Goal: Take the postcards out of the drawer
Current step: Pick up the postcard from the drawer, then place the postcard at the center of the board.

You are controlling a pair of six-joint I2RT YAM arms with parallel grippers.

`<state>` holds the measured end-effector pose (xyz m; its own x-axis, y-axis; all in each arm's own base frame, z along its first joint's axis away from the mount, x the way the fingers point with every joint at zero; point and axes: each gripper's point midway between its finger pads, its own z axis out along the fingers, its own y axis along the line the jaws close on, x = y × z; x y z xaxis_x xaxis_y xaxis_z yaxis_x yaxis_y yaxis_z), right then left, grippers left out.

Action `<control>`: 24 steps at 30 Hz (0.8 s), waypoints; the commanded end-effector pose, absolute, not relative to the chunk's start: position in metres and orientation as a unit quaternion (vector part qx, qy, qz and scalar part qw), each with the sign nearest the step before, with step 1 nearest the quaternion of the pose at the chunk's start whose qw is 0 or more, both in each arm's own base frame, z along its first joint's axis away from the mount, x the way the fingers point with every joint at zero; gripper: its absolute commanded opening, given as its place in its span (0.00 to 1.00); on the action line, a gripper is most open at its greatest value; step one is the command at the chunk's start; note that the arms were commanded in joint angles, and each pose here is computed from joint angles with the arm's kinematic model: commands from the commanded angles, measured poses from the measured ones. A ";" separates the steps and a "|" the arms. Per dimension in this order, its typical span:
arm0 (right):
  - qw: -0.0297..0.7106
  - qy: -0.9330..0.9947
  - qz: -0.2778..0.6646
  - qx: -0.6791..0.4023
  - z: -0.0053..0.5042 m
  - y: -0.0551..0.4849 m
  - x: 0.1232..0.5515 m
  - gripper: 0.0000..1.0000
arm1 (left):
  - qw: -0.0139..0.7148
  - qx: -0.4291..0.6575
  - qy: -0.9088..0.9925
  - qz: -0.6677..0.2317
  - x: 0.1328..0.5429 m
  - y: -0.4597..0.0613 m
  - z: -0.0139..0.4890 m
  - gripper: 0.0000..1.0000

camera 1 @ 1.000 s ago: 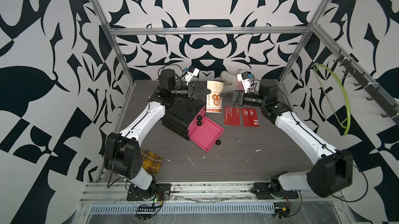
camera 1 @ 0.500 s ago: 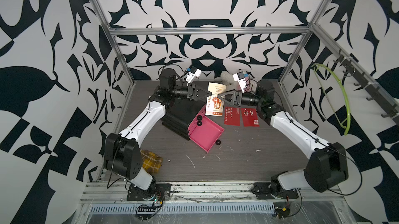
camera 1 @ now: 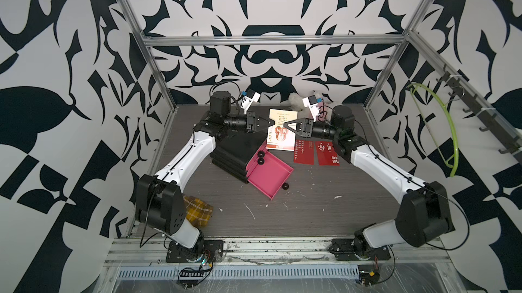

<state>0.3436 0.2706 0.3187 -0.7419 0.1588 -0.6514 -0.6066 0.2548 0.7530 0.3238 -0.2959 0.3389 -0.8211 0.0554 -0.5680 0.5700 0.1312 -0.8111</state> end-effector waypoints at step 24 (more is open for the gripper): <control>0.138 0.940 0.312 0.025 0.128 0.156 0.275 0.00 | 0.491 0.117 0.834 -0.223 0.376 -0.172 0.311 0.99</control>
<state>0.2928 0.1531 0.1472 -0.9335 0.1423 -0.3292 -0.0779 0.8155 0.5735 0.3712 -0.1778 0.3050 -0.5281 -0.0351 -0.8485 0.4240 0.8548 -0.2992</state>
